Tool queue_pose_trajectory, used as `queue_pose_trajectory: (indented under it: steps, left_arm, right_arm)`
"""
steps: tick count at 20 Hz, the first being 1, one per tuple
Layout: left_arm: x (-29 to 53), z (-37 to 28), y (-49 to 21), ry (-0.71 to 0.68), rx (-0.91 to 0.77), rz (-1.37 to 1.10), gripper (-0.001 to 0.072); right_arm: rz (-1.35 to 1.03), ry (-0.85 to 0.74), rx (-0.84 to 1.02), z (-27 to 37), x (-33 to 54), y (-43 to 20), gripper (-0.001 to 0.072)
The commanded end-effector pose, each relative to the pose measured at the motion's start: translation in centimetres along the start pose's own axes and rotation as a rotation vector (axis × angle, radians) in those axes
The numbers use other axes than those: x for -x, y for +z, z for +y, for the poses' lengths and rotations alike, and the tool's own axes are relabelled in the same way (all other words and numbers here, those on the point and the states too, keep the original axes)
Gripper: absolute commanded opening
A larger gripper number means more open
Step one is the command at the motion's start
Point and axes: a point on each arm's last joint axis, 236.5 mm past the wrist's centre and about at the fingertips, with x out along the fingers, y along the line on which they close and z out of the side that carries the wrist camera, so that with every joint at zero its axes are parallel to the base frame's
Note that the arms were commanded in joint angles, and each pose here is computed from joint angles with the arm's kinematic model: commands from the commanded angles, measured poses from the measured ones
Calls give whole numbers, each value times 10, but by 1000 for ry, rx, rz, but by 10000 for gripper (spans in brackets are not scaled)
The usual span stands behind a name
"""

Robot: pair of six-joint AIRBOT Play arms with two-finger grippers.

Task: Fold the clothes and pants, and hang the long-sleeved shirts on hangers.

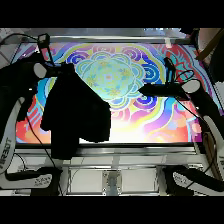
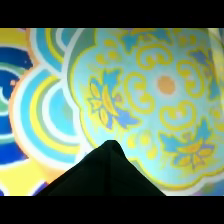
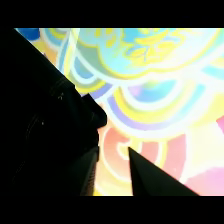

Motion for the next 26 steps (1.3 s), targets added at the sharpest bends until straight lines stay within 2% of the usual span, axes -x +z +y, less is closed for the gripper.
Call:
queue_pose_trajectory:
  steps: [1, 2, 3, 5, 7, 10, 14, 16, 18, 19, 21, 25, 26]
  left_arm:
    - [-48, 17, 9, 13, 35, -101, 102]
    - [-46, 17, 12, 13, 35, -106, 418]
    - [-40, 17, 19, 12, 36, -114, 622]
    - [-10, 12, 38, 5, 27, -125, 622]
    - [38, 18, 35, 28, 14, -51, 621]
    - [112, 68, -24, 212, -32, 186, 554]
    - [178, 114, -181, 349, 129, 400, 542]
    - [195, 117, -262, 372, 220, 460, 542]
    - [205, 103, -311, 343, 357, 477, 542]
    - [207, 96, -316, 329, 442, 442, 540]
    - [215, 93, -305, 315, 453, 358, 540]
    - [221, 105, -323, 374, 516, 442, 489]
    - [215, 101, -328, 337, 521, 491, 489]
  right_arm:
    - [33, 4, -29, -26, -44, 0, 333]
    - [40, 5, -31, -28, -47, 1, 333]
    - [36, 7, -28, -27, -47, 4, 333]
    - [41, 29, -6, -17, -40, 10, 333]
    - [155, 80, 48, 2, -26, -12, 331]
    - [371, 146, 65, 16, -12, -77, 313]
    - [493, 197, -16, 32, -18, -172, 318]
    - [525, 251, -52, 51, -24, -205, 398]
    - [547, 275, -10, 67, -32, -223, 415]
    - [546, 277, 14, 74, -36, -226, 414]
    - [525, 274, 48, 84, -44, -229, 414]
    - [520, 274, 63, 88, -47, -232, 414]
    - [516, 272, 62, 87, -47, -231, 415]
